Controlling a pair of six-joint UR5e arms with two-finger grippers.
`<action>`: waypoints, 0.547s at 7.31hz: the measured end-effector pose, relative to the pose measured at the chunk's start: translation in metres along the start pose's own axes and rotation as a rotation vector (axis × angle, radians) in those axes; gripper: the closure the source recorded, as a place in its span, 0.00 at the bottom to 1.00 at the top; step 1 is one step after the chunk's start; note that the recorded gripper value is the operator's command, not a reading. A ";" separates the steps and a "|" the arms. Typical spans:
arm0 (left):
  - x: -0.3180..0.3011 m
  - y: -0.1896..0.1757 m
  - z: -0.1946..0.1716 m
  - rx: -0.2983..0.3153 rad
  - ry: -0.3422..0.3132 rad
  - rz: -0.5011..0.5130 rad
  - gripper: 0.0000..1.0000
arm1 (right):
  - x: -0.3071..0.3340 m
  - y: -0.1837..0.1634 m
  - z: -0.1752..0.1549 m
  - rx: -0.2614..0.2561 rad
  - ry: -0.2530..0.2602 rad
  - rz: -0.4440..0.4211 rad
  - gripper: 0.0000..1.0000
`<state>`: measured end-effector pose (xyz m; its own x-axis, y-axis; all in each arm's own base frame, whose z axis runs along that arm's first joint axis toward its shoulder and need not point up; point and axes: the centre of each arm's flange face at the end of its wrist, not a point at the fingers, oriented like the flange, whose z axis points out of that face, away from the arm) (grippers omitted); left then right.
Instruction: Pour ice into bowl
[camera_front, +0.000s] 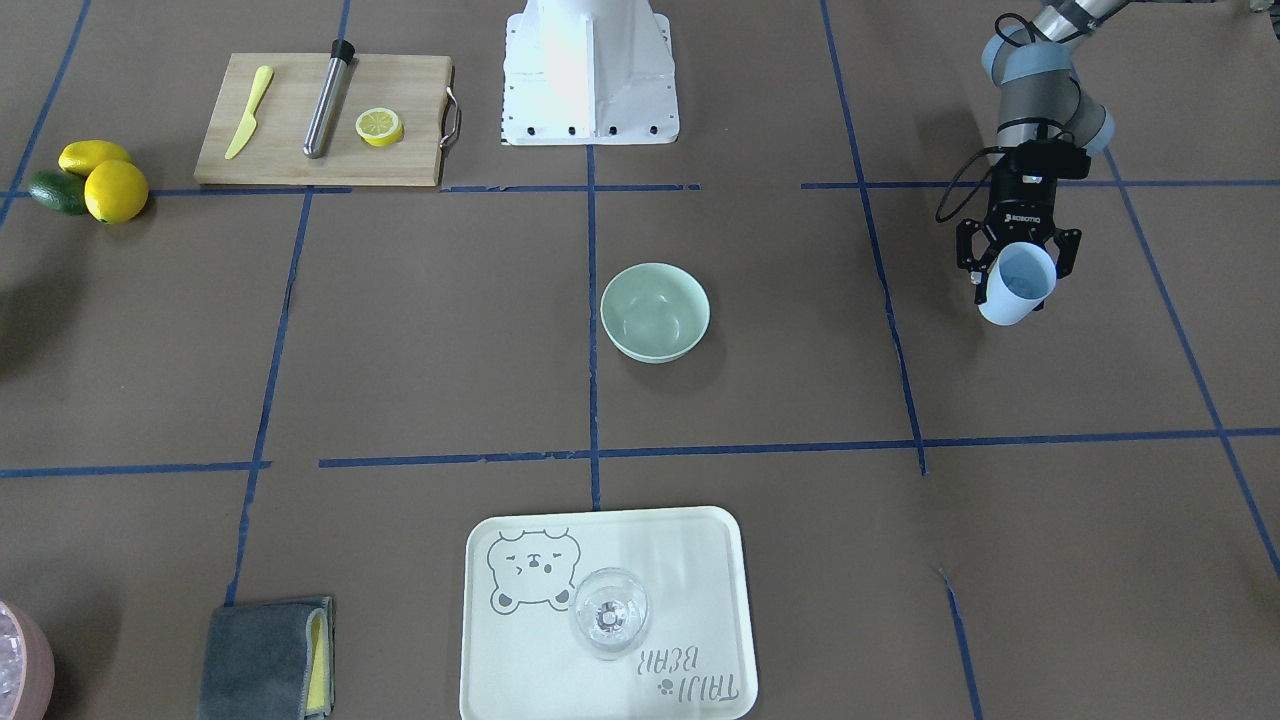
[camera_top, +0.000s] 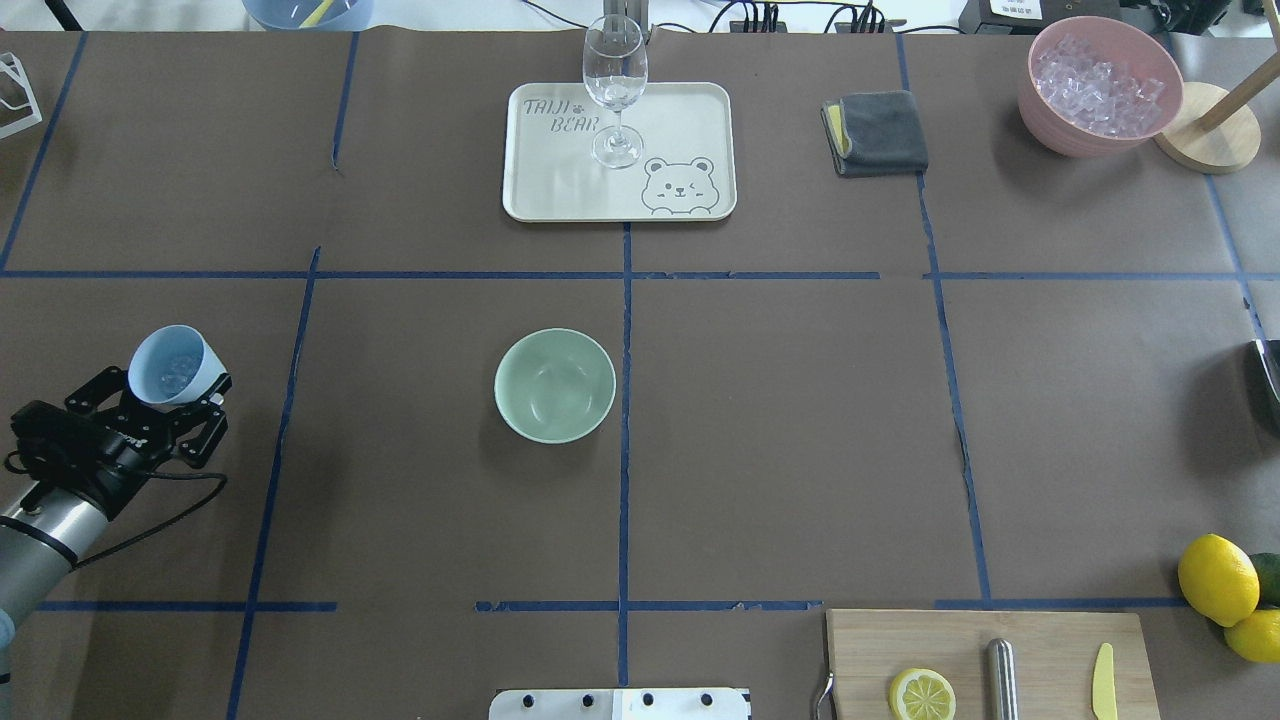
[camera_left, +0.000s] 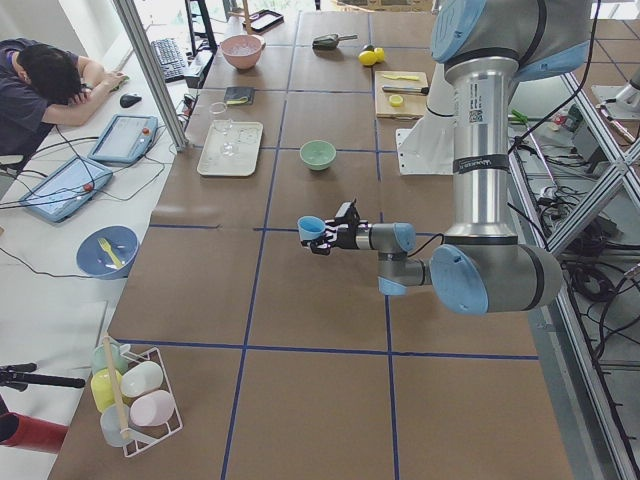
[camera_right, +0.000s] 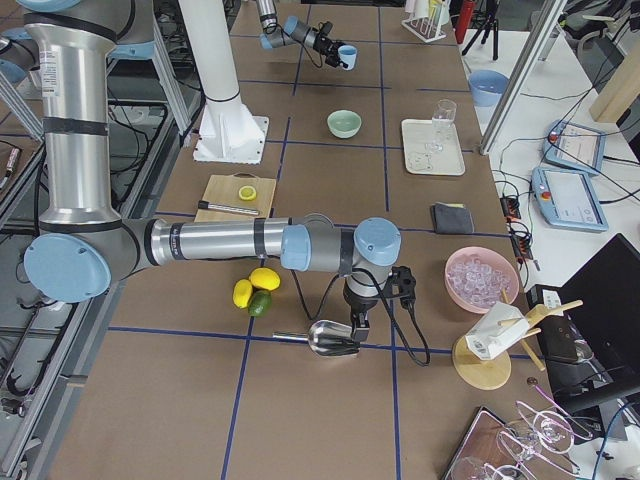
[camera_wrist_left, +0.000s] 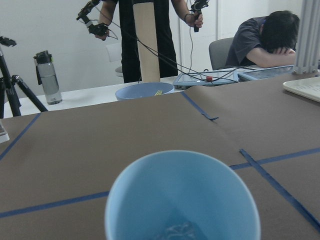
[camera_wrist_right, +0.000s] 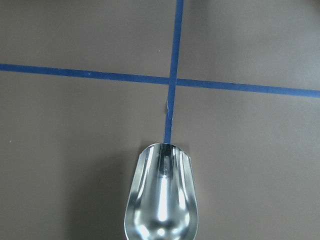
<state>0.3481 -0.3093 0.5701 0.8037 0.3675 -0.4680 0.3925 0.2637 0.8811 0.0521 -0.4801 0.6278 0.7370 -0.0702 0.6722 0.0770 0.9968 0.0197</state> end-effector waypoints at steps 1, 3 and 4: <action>0.022 -0.014 0.012 0.024 0.021 0.079 1.00 | 0.003 0.000 -0.003 0.005 0.001 0.001 0.00; 0.089 -0.053 0.052 0.058 0.030 0.143 1.00 | 0.007 0.001 -0.006 0.013 0.002 0.009 0.00; 0.126 -0.074 0.071 0.057 0.027 0.157 1.00 | 0.009 0.002 -0.009 0.018 0.001 0.015 0.00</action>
<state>0.4522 -0.3460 0.4505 0.8452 0.4243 -0.3248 0.2879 0.1506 0.9458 0.0649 -0.4792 0.6277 0.7390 -0.0553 0.6715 0.0538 0.9983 0.0230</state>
